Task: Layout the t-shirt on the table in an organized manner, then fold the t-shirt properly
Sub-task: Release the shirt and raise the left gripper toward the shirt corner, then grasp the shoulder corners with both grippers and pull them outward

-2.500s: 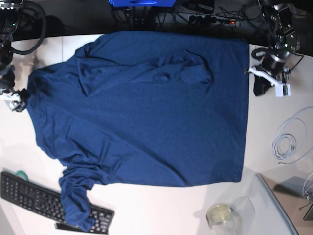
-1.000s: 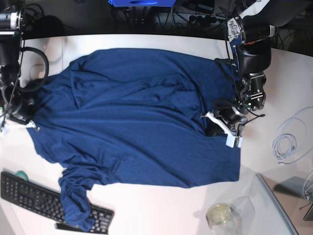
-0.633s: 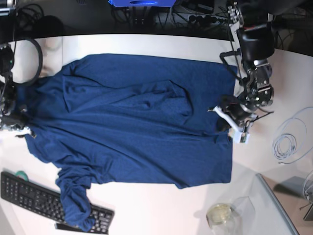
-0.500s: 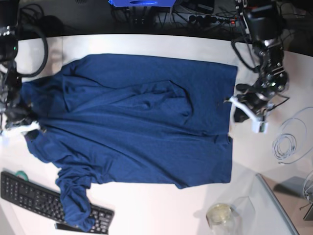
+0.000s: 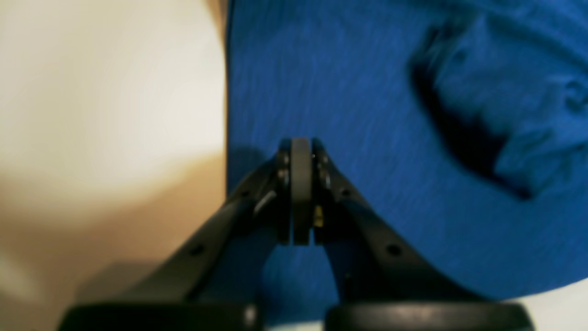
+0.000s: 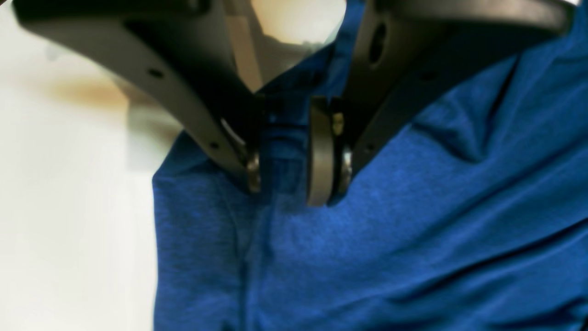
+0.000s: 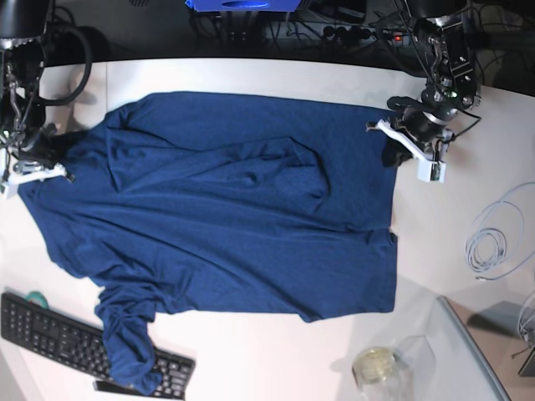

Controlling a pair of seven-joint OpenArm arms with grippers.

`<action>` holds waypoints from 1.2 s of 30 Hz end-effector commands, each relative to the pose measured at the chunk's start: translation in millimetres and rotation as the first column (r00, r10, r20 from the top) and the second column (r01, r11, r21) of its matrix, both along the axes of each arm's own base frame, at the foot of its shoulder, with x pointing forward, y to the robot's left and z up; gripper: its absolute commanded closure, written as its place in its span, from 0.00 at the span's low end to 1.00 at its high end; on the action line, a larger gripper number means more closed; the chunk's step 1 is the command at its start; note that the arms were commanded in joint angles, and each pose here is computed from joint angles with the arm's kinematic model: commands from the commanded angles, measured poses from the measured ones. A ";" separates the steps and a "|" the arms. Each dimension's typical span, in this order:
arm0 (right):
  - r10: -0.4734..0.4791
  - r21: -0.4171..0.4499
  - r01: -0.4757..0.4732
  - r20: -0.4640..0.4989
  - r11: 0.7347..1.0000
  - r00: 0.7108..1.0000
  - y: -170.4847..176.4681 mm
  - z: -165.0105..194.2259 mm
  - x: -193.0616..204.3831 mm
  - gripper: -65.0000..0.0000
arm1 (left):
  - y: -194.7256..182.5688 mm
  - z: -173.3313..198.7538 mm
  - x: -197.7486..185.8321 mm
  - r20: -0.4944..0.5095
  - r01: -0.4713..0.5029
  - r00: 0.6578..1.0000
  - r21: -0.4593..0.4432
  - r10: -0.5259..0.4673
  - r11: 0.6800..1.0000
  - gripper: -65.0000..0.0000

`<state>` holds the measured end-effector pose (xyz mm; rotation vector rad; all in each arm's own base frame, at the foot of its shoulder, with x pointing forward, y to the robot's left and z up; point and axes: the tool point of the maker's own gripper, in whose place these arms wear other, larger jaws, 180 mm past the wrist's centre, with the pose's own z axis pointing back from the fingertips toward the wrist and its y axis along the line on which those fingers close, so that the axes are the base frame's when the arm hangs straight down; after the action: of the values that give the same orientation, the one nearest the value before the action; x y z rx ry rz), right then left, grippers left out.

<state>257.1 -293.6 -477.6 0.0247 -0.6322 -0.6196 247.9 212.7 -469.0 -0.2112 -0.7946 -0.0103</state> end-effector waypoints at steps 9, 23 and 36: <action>-0.009 -0.031 0.008 -0.034 0.999 0.999 -12.8 -7.1 -20.7 0.83 | 17.9 -20.7 -39.2 -0.086 -0.012 0.996 0.011 0.013 1.000 1.00; 0.122 0.041 -0.122 0.014 0.992 0.992 47.7 47.6 -36.6 0.52 | 17.3 40.2 -18.8 0.073 0.044 0.996 0.107 -0.052 0.993 1.00; -0.194 0.158 0.200 -0.052 0.967 0.980 59.6 22.4 -32.8 0.56 | 44.0 44.7 -28.5 0.077 -0.029 0.997 0.129 0.020 0.991 1.00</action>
<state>221.3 -225.7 -461.0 0.1231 -0.5245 -0.8603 210.4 254.7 -436.6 -0.0765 -0.8184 -0.0370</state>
